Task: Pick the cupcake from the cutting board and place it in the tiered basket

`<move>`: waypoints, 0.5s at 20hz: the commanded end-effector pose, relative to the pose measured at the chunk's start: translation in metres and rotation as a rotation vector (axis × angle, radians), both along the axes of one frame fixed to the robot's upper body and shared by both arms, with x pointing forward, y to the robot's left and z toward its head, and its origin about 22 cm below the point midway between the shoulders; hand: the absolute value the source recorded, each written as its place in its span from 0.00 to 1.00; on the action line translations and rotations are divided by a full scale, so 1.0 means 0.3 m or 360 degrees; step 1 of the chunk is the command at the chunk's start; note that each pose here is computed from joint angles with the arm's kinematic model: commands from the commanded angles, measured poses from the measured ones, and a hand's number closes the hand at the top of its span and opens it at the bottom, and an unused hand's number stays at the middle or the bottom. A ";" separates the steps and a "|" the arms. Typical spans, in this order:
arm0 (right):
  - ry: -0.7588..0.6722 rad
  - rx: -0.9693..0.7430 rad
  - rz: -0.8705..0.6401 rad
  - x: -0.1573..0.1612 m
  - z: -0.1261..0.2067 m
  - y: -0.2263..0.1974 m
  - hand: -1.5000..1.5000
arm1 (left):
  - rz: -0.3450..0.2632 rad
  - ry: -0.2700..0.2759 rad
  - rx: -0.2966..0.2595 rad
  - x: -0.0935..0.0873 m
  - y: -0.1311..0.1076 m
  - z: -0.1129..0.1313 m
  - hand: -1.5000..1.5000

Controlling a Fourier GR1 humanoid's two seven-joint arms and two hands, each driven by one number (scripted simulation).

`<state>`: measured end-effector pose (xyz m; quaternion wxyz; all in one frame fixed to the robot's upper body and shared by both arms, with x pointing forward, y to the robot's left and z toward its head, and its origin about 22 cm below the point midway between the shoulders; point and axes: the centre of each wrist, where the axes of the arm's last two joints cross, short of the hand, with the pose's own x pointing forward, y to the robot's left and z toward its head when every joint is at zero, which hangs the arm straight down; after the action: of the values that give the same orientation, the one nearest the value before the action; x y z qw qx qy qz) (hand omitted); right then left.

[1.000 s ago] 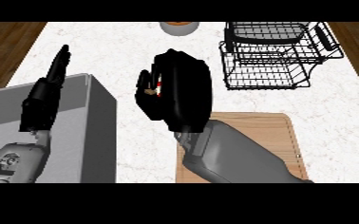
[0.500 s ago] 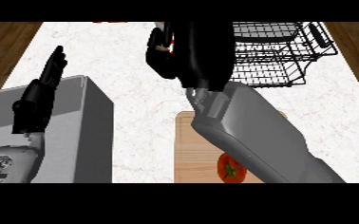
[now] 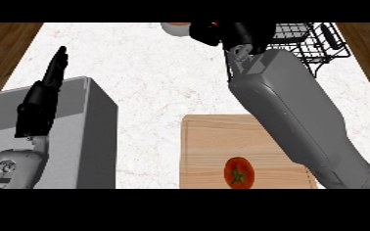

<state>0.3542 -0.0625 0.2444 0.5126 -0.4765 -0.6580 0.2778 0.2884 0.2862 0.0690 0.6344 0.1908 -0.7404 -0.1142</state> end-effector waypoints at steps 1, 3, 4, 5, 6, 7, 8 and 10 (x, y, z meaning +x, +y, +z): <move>-0.0043 -0.0243 -0.0166 0.082 -0.045 -0.085 1.00 | 0.0061 0.0202 -0.0043 -0.039 0.027 -0.127 0.50; 0.0013 -0.0372 -0.0262 0.114 -0.038 -0.144 1.00 | 0.0078 0.0218 -0.0041 -0.045 0.036 -0.118 0.50; 0.0008 -0.0448 -0.0322 0.132 -0.016 -0.168 1.00 | 0.0074 0.0239 -0.0021 -0.043 0.057 -0.101 0.50; 0.0037 -0.0490 -0.0341 0.133 -0.076 -0.173 1.00 | 0.0038 0.0237 -0.0045 -0.046 0.025 -0.097 0.50; -0.0004 -0.0465 -0.0347 0.150 -0.004 -0.164 1.00 | 0.0038 0.0244 -0.0036 -0.055 -0.008 -0.151 0.50; -0.0023 -0.0448 -0.0356 0.170 -0.004 -0.269 1.00 | 0.0067 0.0219 -0.0034 -0.045 0.012 -0.118 0.50; -0.0005 -0.0450 -0.0348 0.189 -0.010 -0.267 1.00 | 0.0091 0.0210 -0.0029 -0.029 0.023 -0.118 0.50; 0.0014 -0.0477 -0.0337 0.189 -0.037 -0.299 1.00 | 0.0077 0.0239 -0.0043 -0.032 0.011 -0.107 0.50</move>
<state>0.4013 -0.1276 0.2385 0.4697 -0.6004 -0.5682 0.3098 0.2885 0.2858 0.0674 0.6299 0.1898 -0.7445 -0.1136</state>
